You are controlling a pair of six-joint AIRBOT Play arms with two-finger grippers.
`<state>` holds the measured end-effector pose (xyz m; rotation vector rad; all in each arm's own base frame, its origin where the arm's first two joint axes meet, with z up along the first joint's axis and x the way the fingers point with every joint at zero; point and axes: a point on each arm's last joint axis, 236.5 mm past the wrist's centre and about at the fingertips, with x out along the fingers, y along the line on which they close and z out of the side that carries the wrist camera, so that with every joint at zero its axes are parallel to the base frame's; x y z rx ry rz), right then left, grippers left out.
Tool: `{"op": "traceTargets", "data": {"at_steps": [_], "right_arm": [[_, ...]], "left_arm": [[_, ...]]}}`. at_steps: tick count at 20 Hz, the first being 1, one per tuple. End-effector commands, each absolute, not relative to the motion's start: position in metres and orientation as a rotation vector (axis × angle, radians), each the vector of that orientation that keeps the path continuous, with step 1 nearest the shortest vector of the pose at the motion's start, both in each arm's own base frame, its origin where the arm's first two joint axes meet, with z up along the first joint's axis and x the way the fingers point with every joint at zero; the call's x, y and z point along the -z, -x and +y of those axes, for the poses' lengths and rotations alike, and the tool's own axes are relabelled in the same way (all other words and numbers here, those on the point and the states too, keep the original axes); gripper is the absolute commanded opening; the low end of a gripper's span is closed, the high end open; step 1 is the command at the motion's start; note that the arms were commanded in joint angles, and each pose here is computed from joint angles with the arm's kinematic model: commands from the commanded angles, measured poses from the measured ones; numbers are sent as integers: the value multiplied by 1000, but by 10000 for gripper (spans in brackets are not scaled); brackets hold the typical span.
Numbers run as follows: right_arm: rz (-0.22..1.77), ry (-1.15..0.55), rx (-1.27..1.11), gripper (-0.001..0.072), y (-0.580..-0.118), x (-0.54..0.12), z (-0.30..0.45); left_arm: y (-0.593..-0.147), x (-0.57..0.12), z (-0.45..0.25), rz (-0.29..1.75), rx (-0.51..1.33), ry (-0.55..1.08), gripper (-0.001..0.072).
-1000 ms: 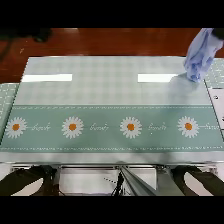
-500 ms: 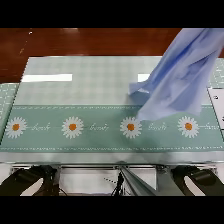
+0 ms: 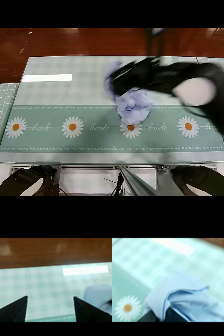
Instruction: Fold the shirts.
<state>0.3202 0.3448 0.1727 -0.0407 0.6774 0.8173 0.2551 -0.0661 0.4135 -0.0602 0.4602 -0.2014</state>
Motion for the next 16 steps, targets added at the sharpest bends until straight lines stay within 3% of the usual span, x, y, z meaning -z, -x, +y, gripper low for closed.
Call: {"op": "traceTargets", "data": {"at_steps": [1, 2, 5, 8, 11, 15, 16], "right_arm": [[900, 162, -991, 368, -249, -69, 434], [923, 205, -997, 493, -242, -53, 437], [952, 372, -873, 494, -268, -45, 386], [941, 493, -544, 500, -335, -79, 262], [924, 379, -234, 499, -379, -124, 131], [935, 157, 14, 503, -390, -143, -4], [948, 95, 34, 552, -388, -140, -23]], "left_arm": [[-261, -395, -68, 517, 195, 47, 714], [-265, -385, -69, 544, 192, 40, 714], [-276, -346, -73, 649, 180, 14, 714], [-283, -291, -76, 790, 155, 4, 714], [-281, -223, -85, 920, 148, 38, 713], [-244, -112, -102, 1127, 173, 174, 703], [-231, -84, -106, 1178, 183, 225, 700]]}}
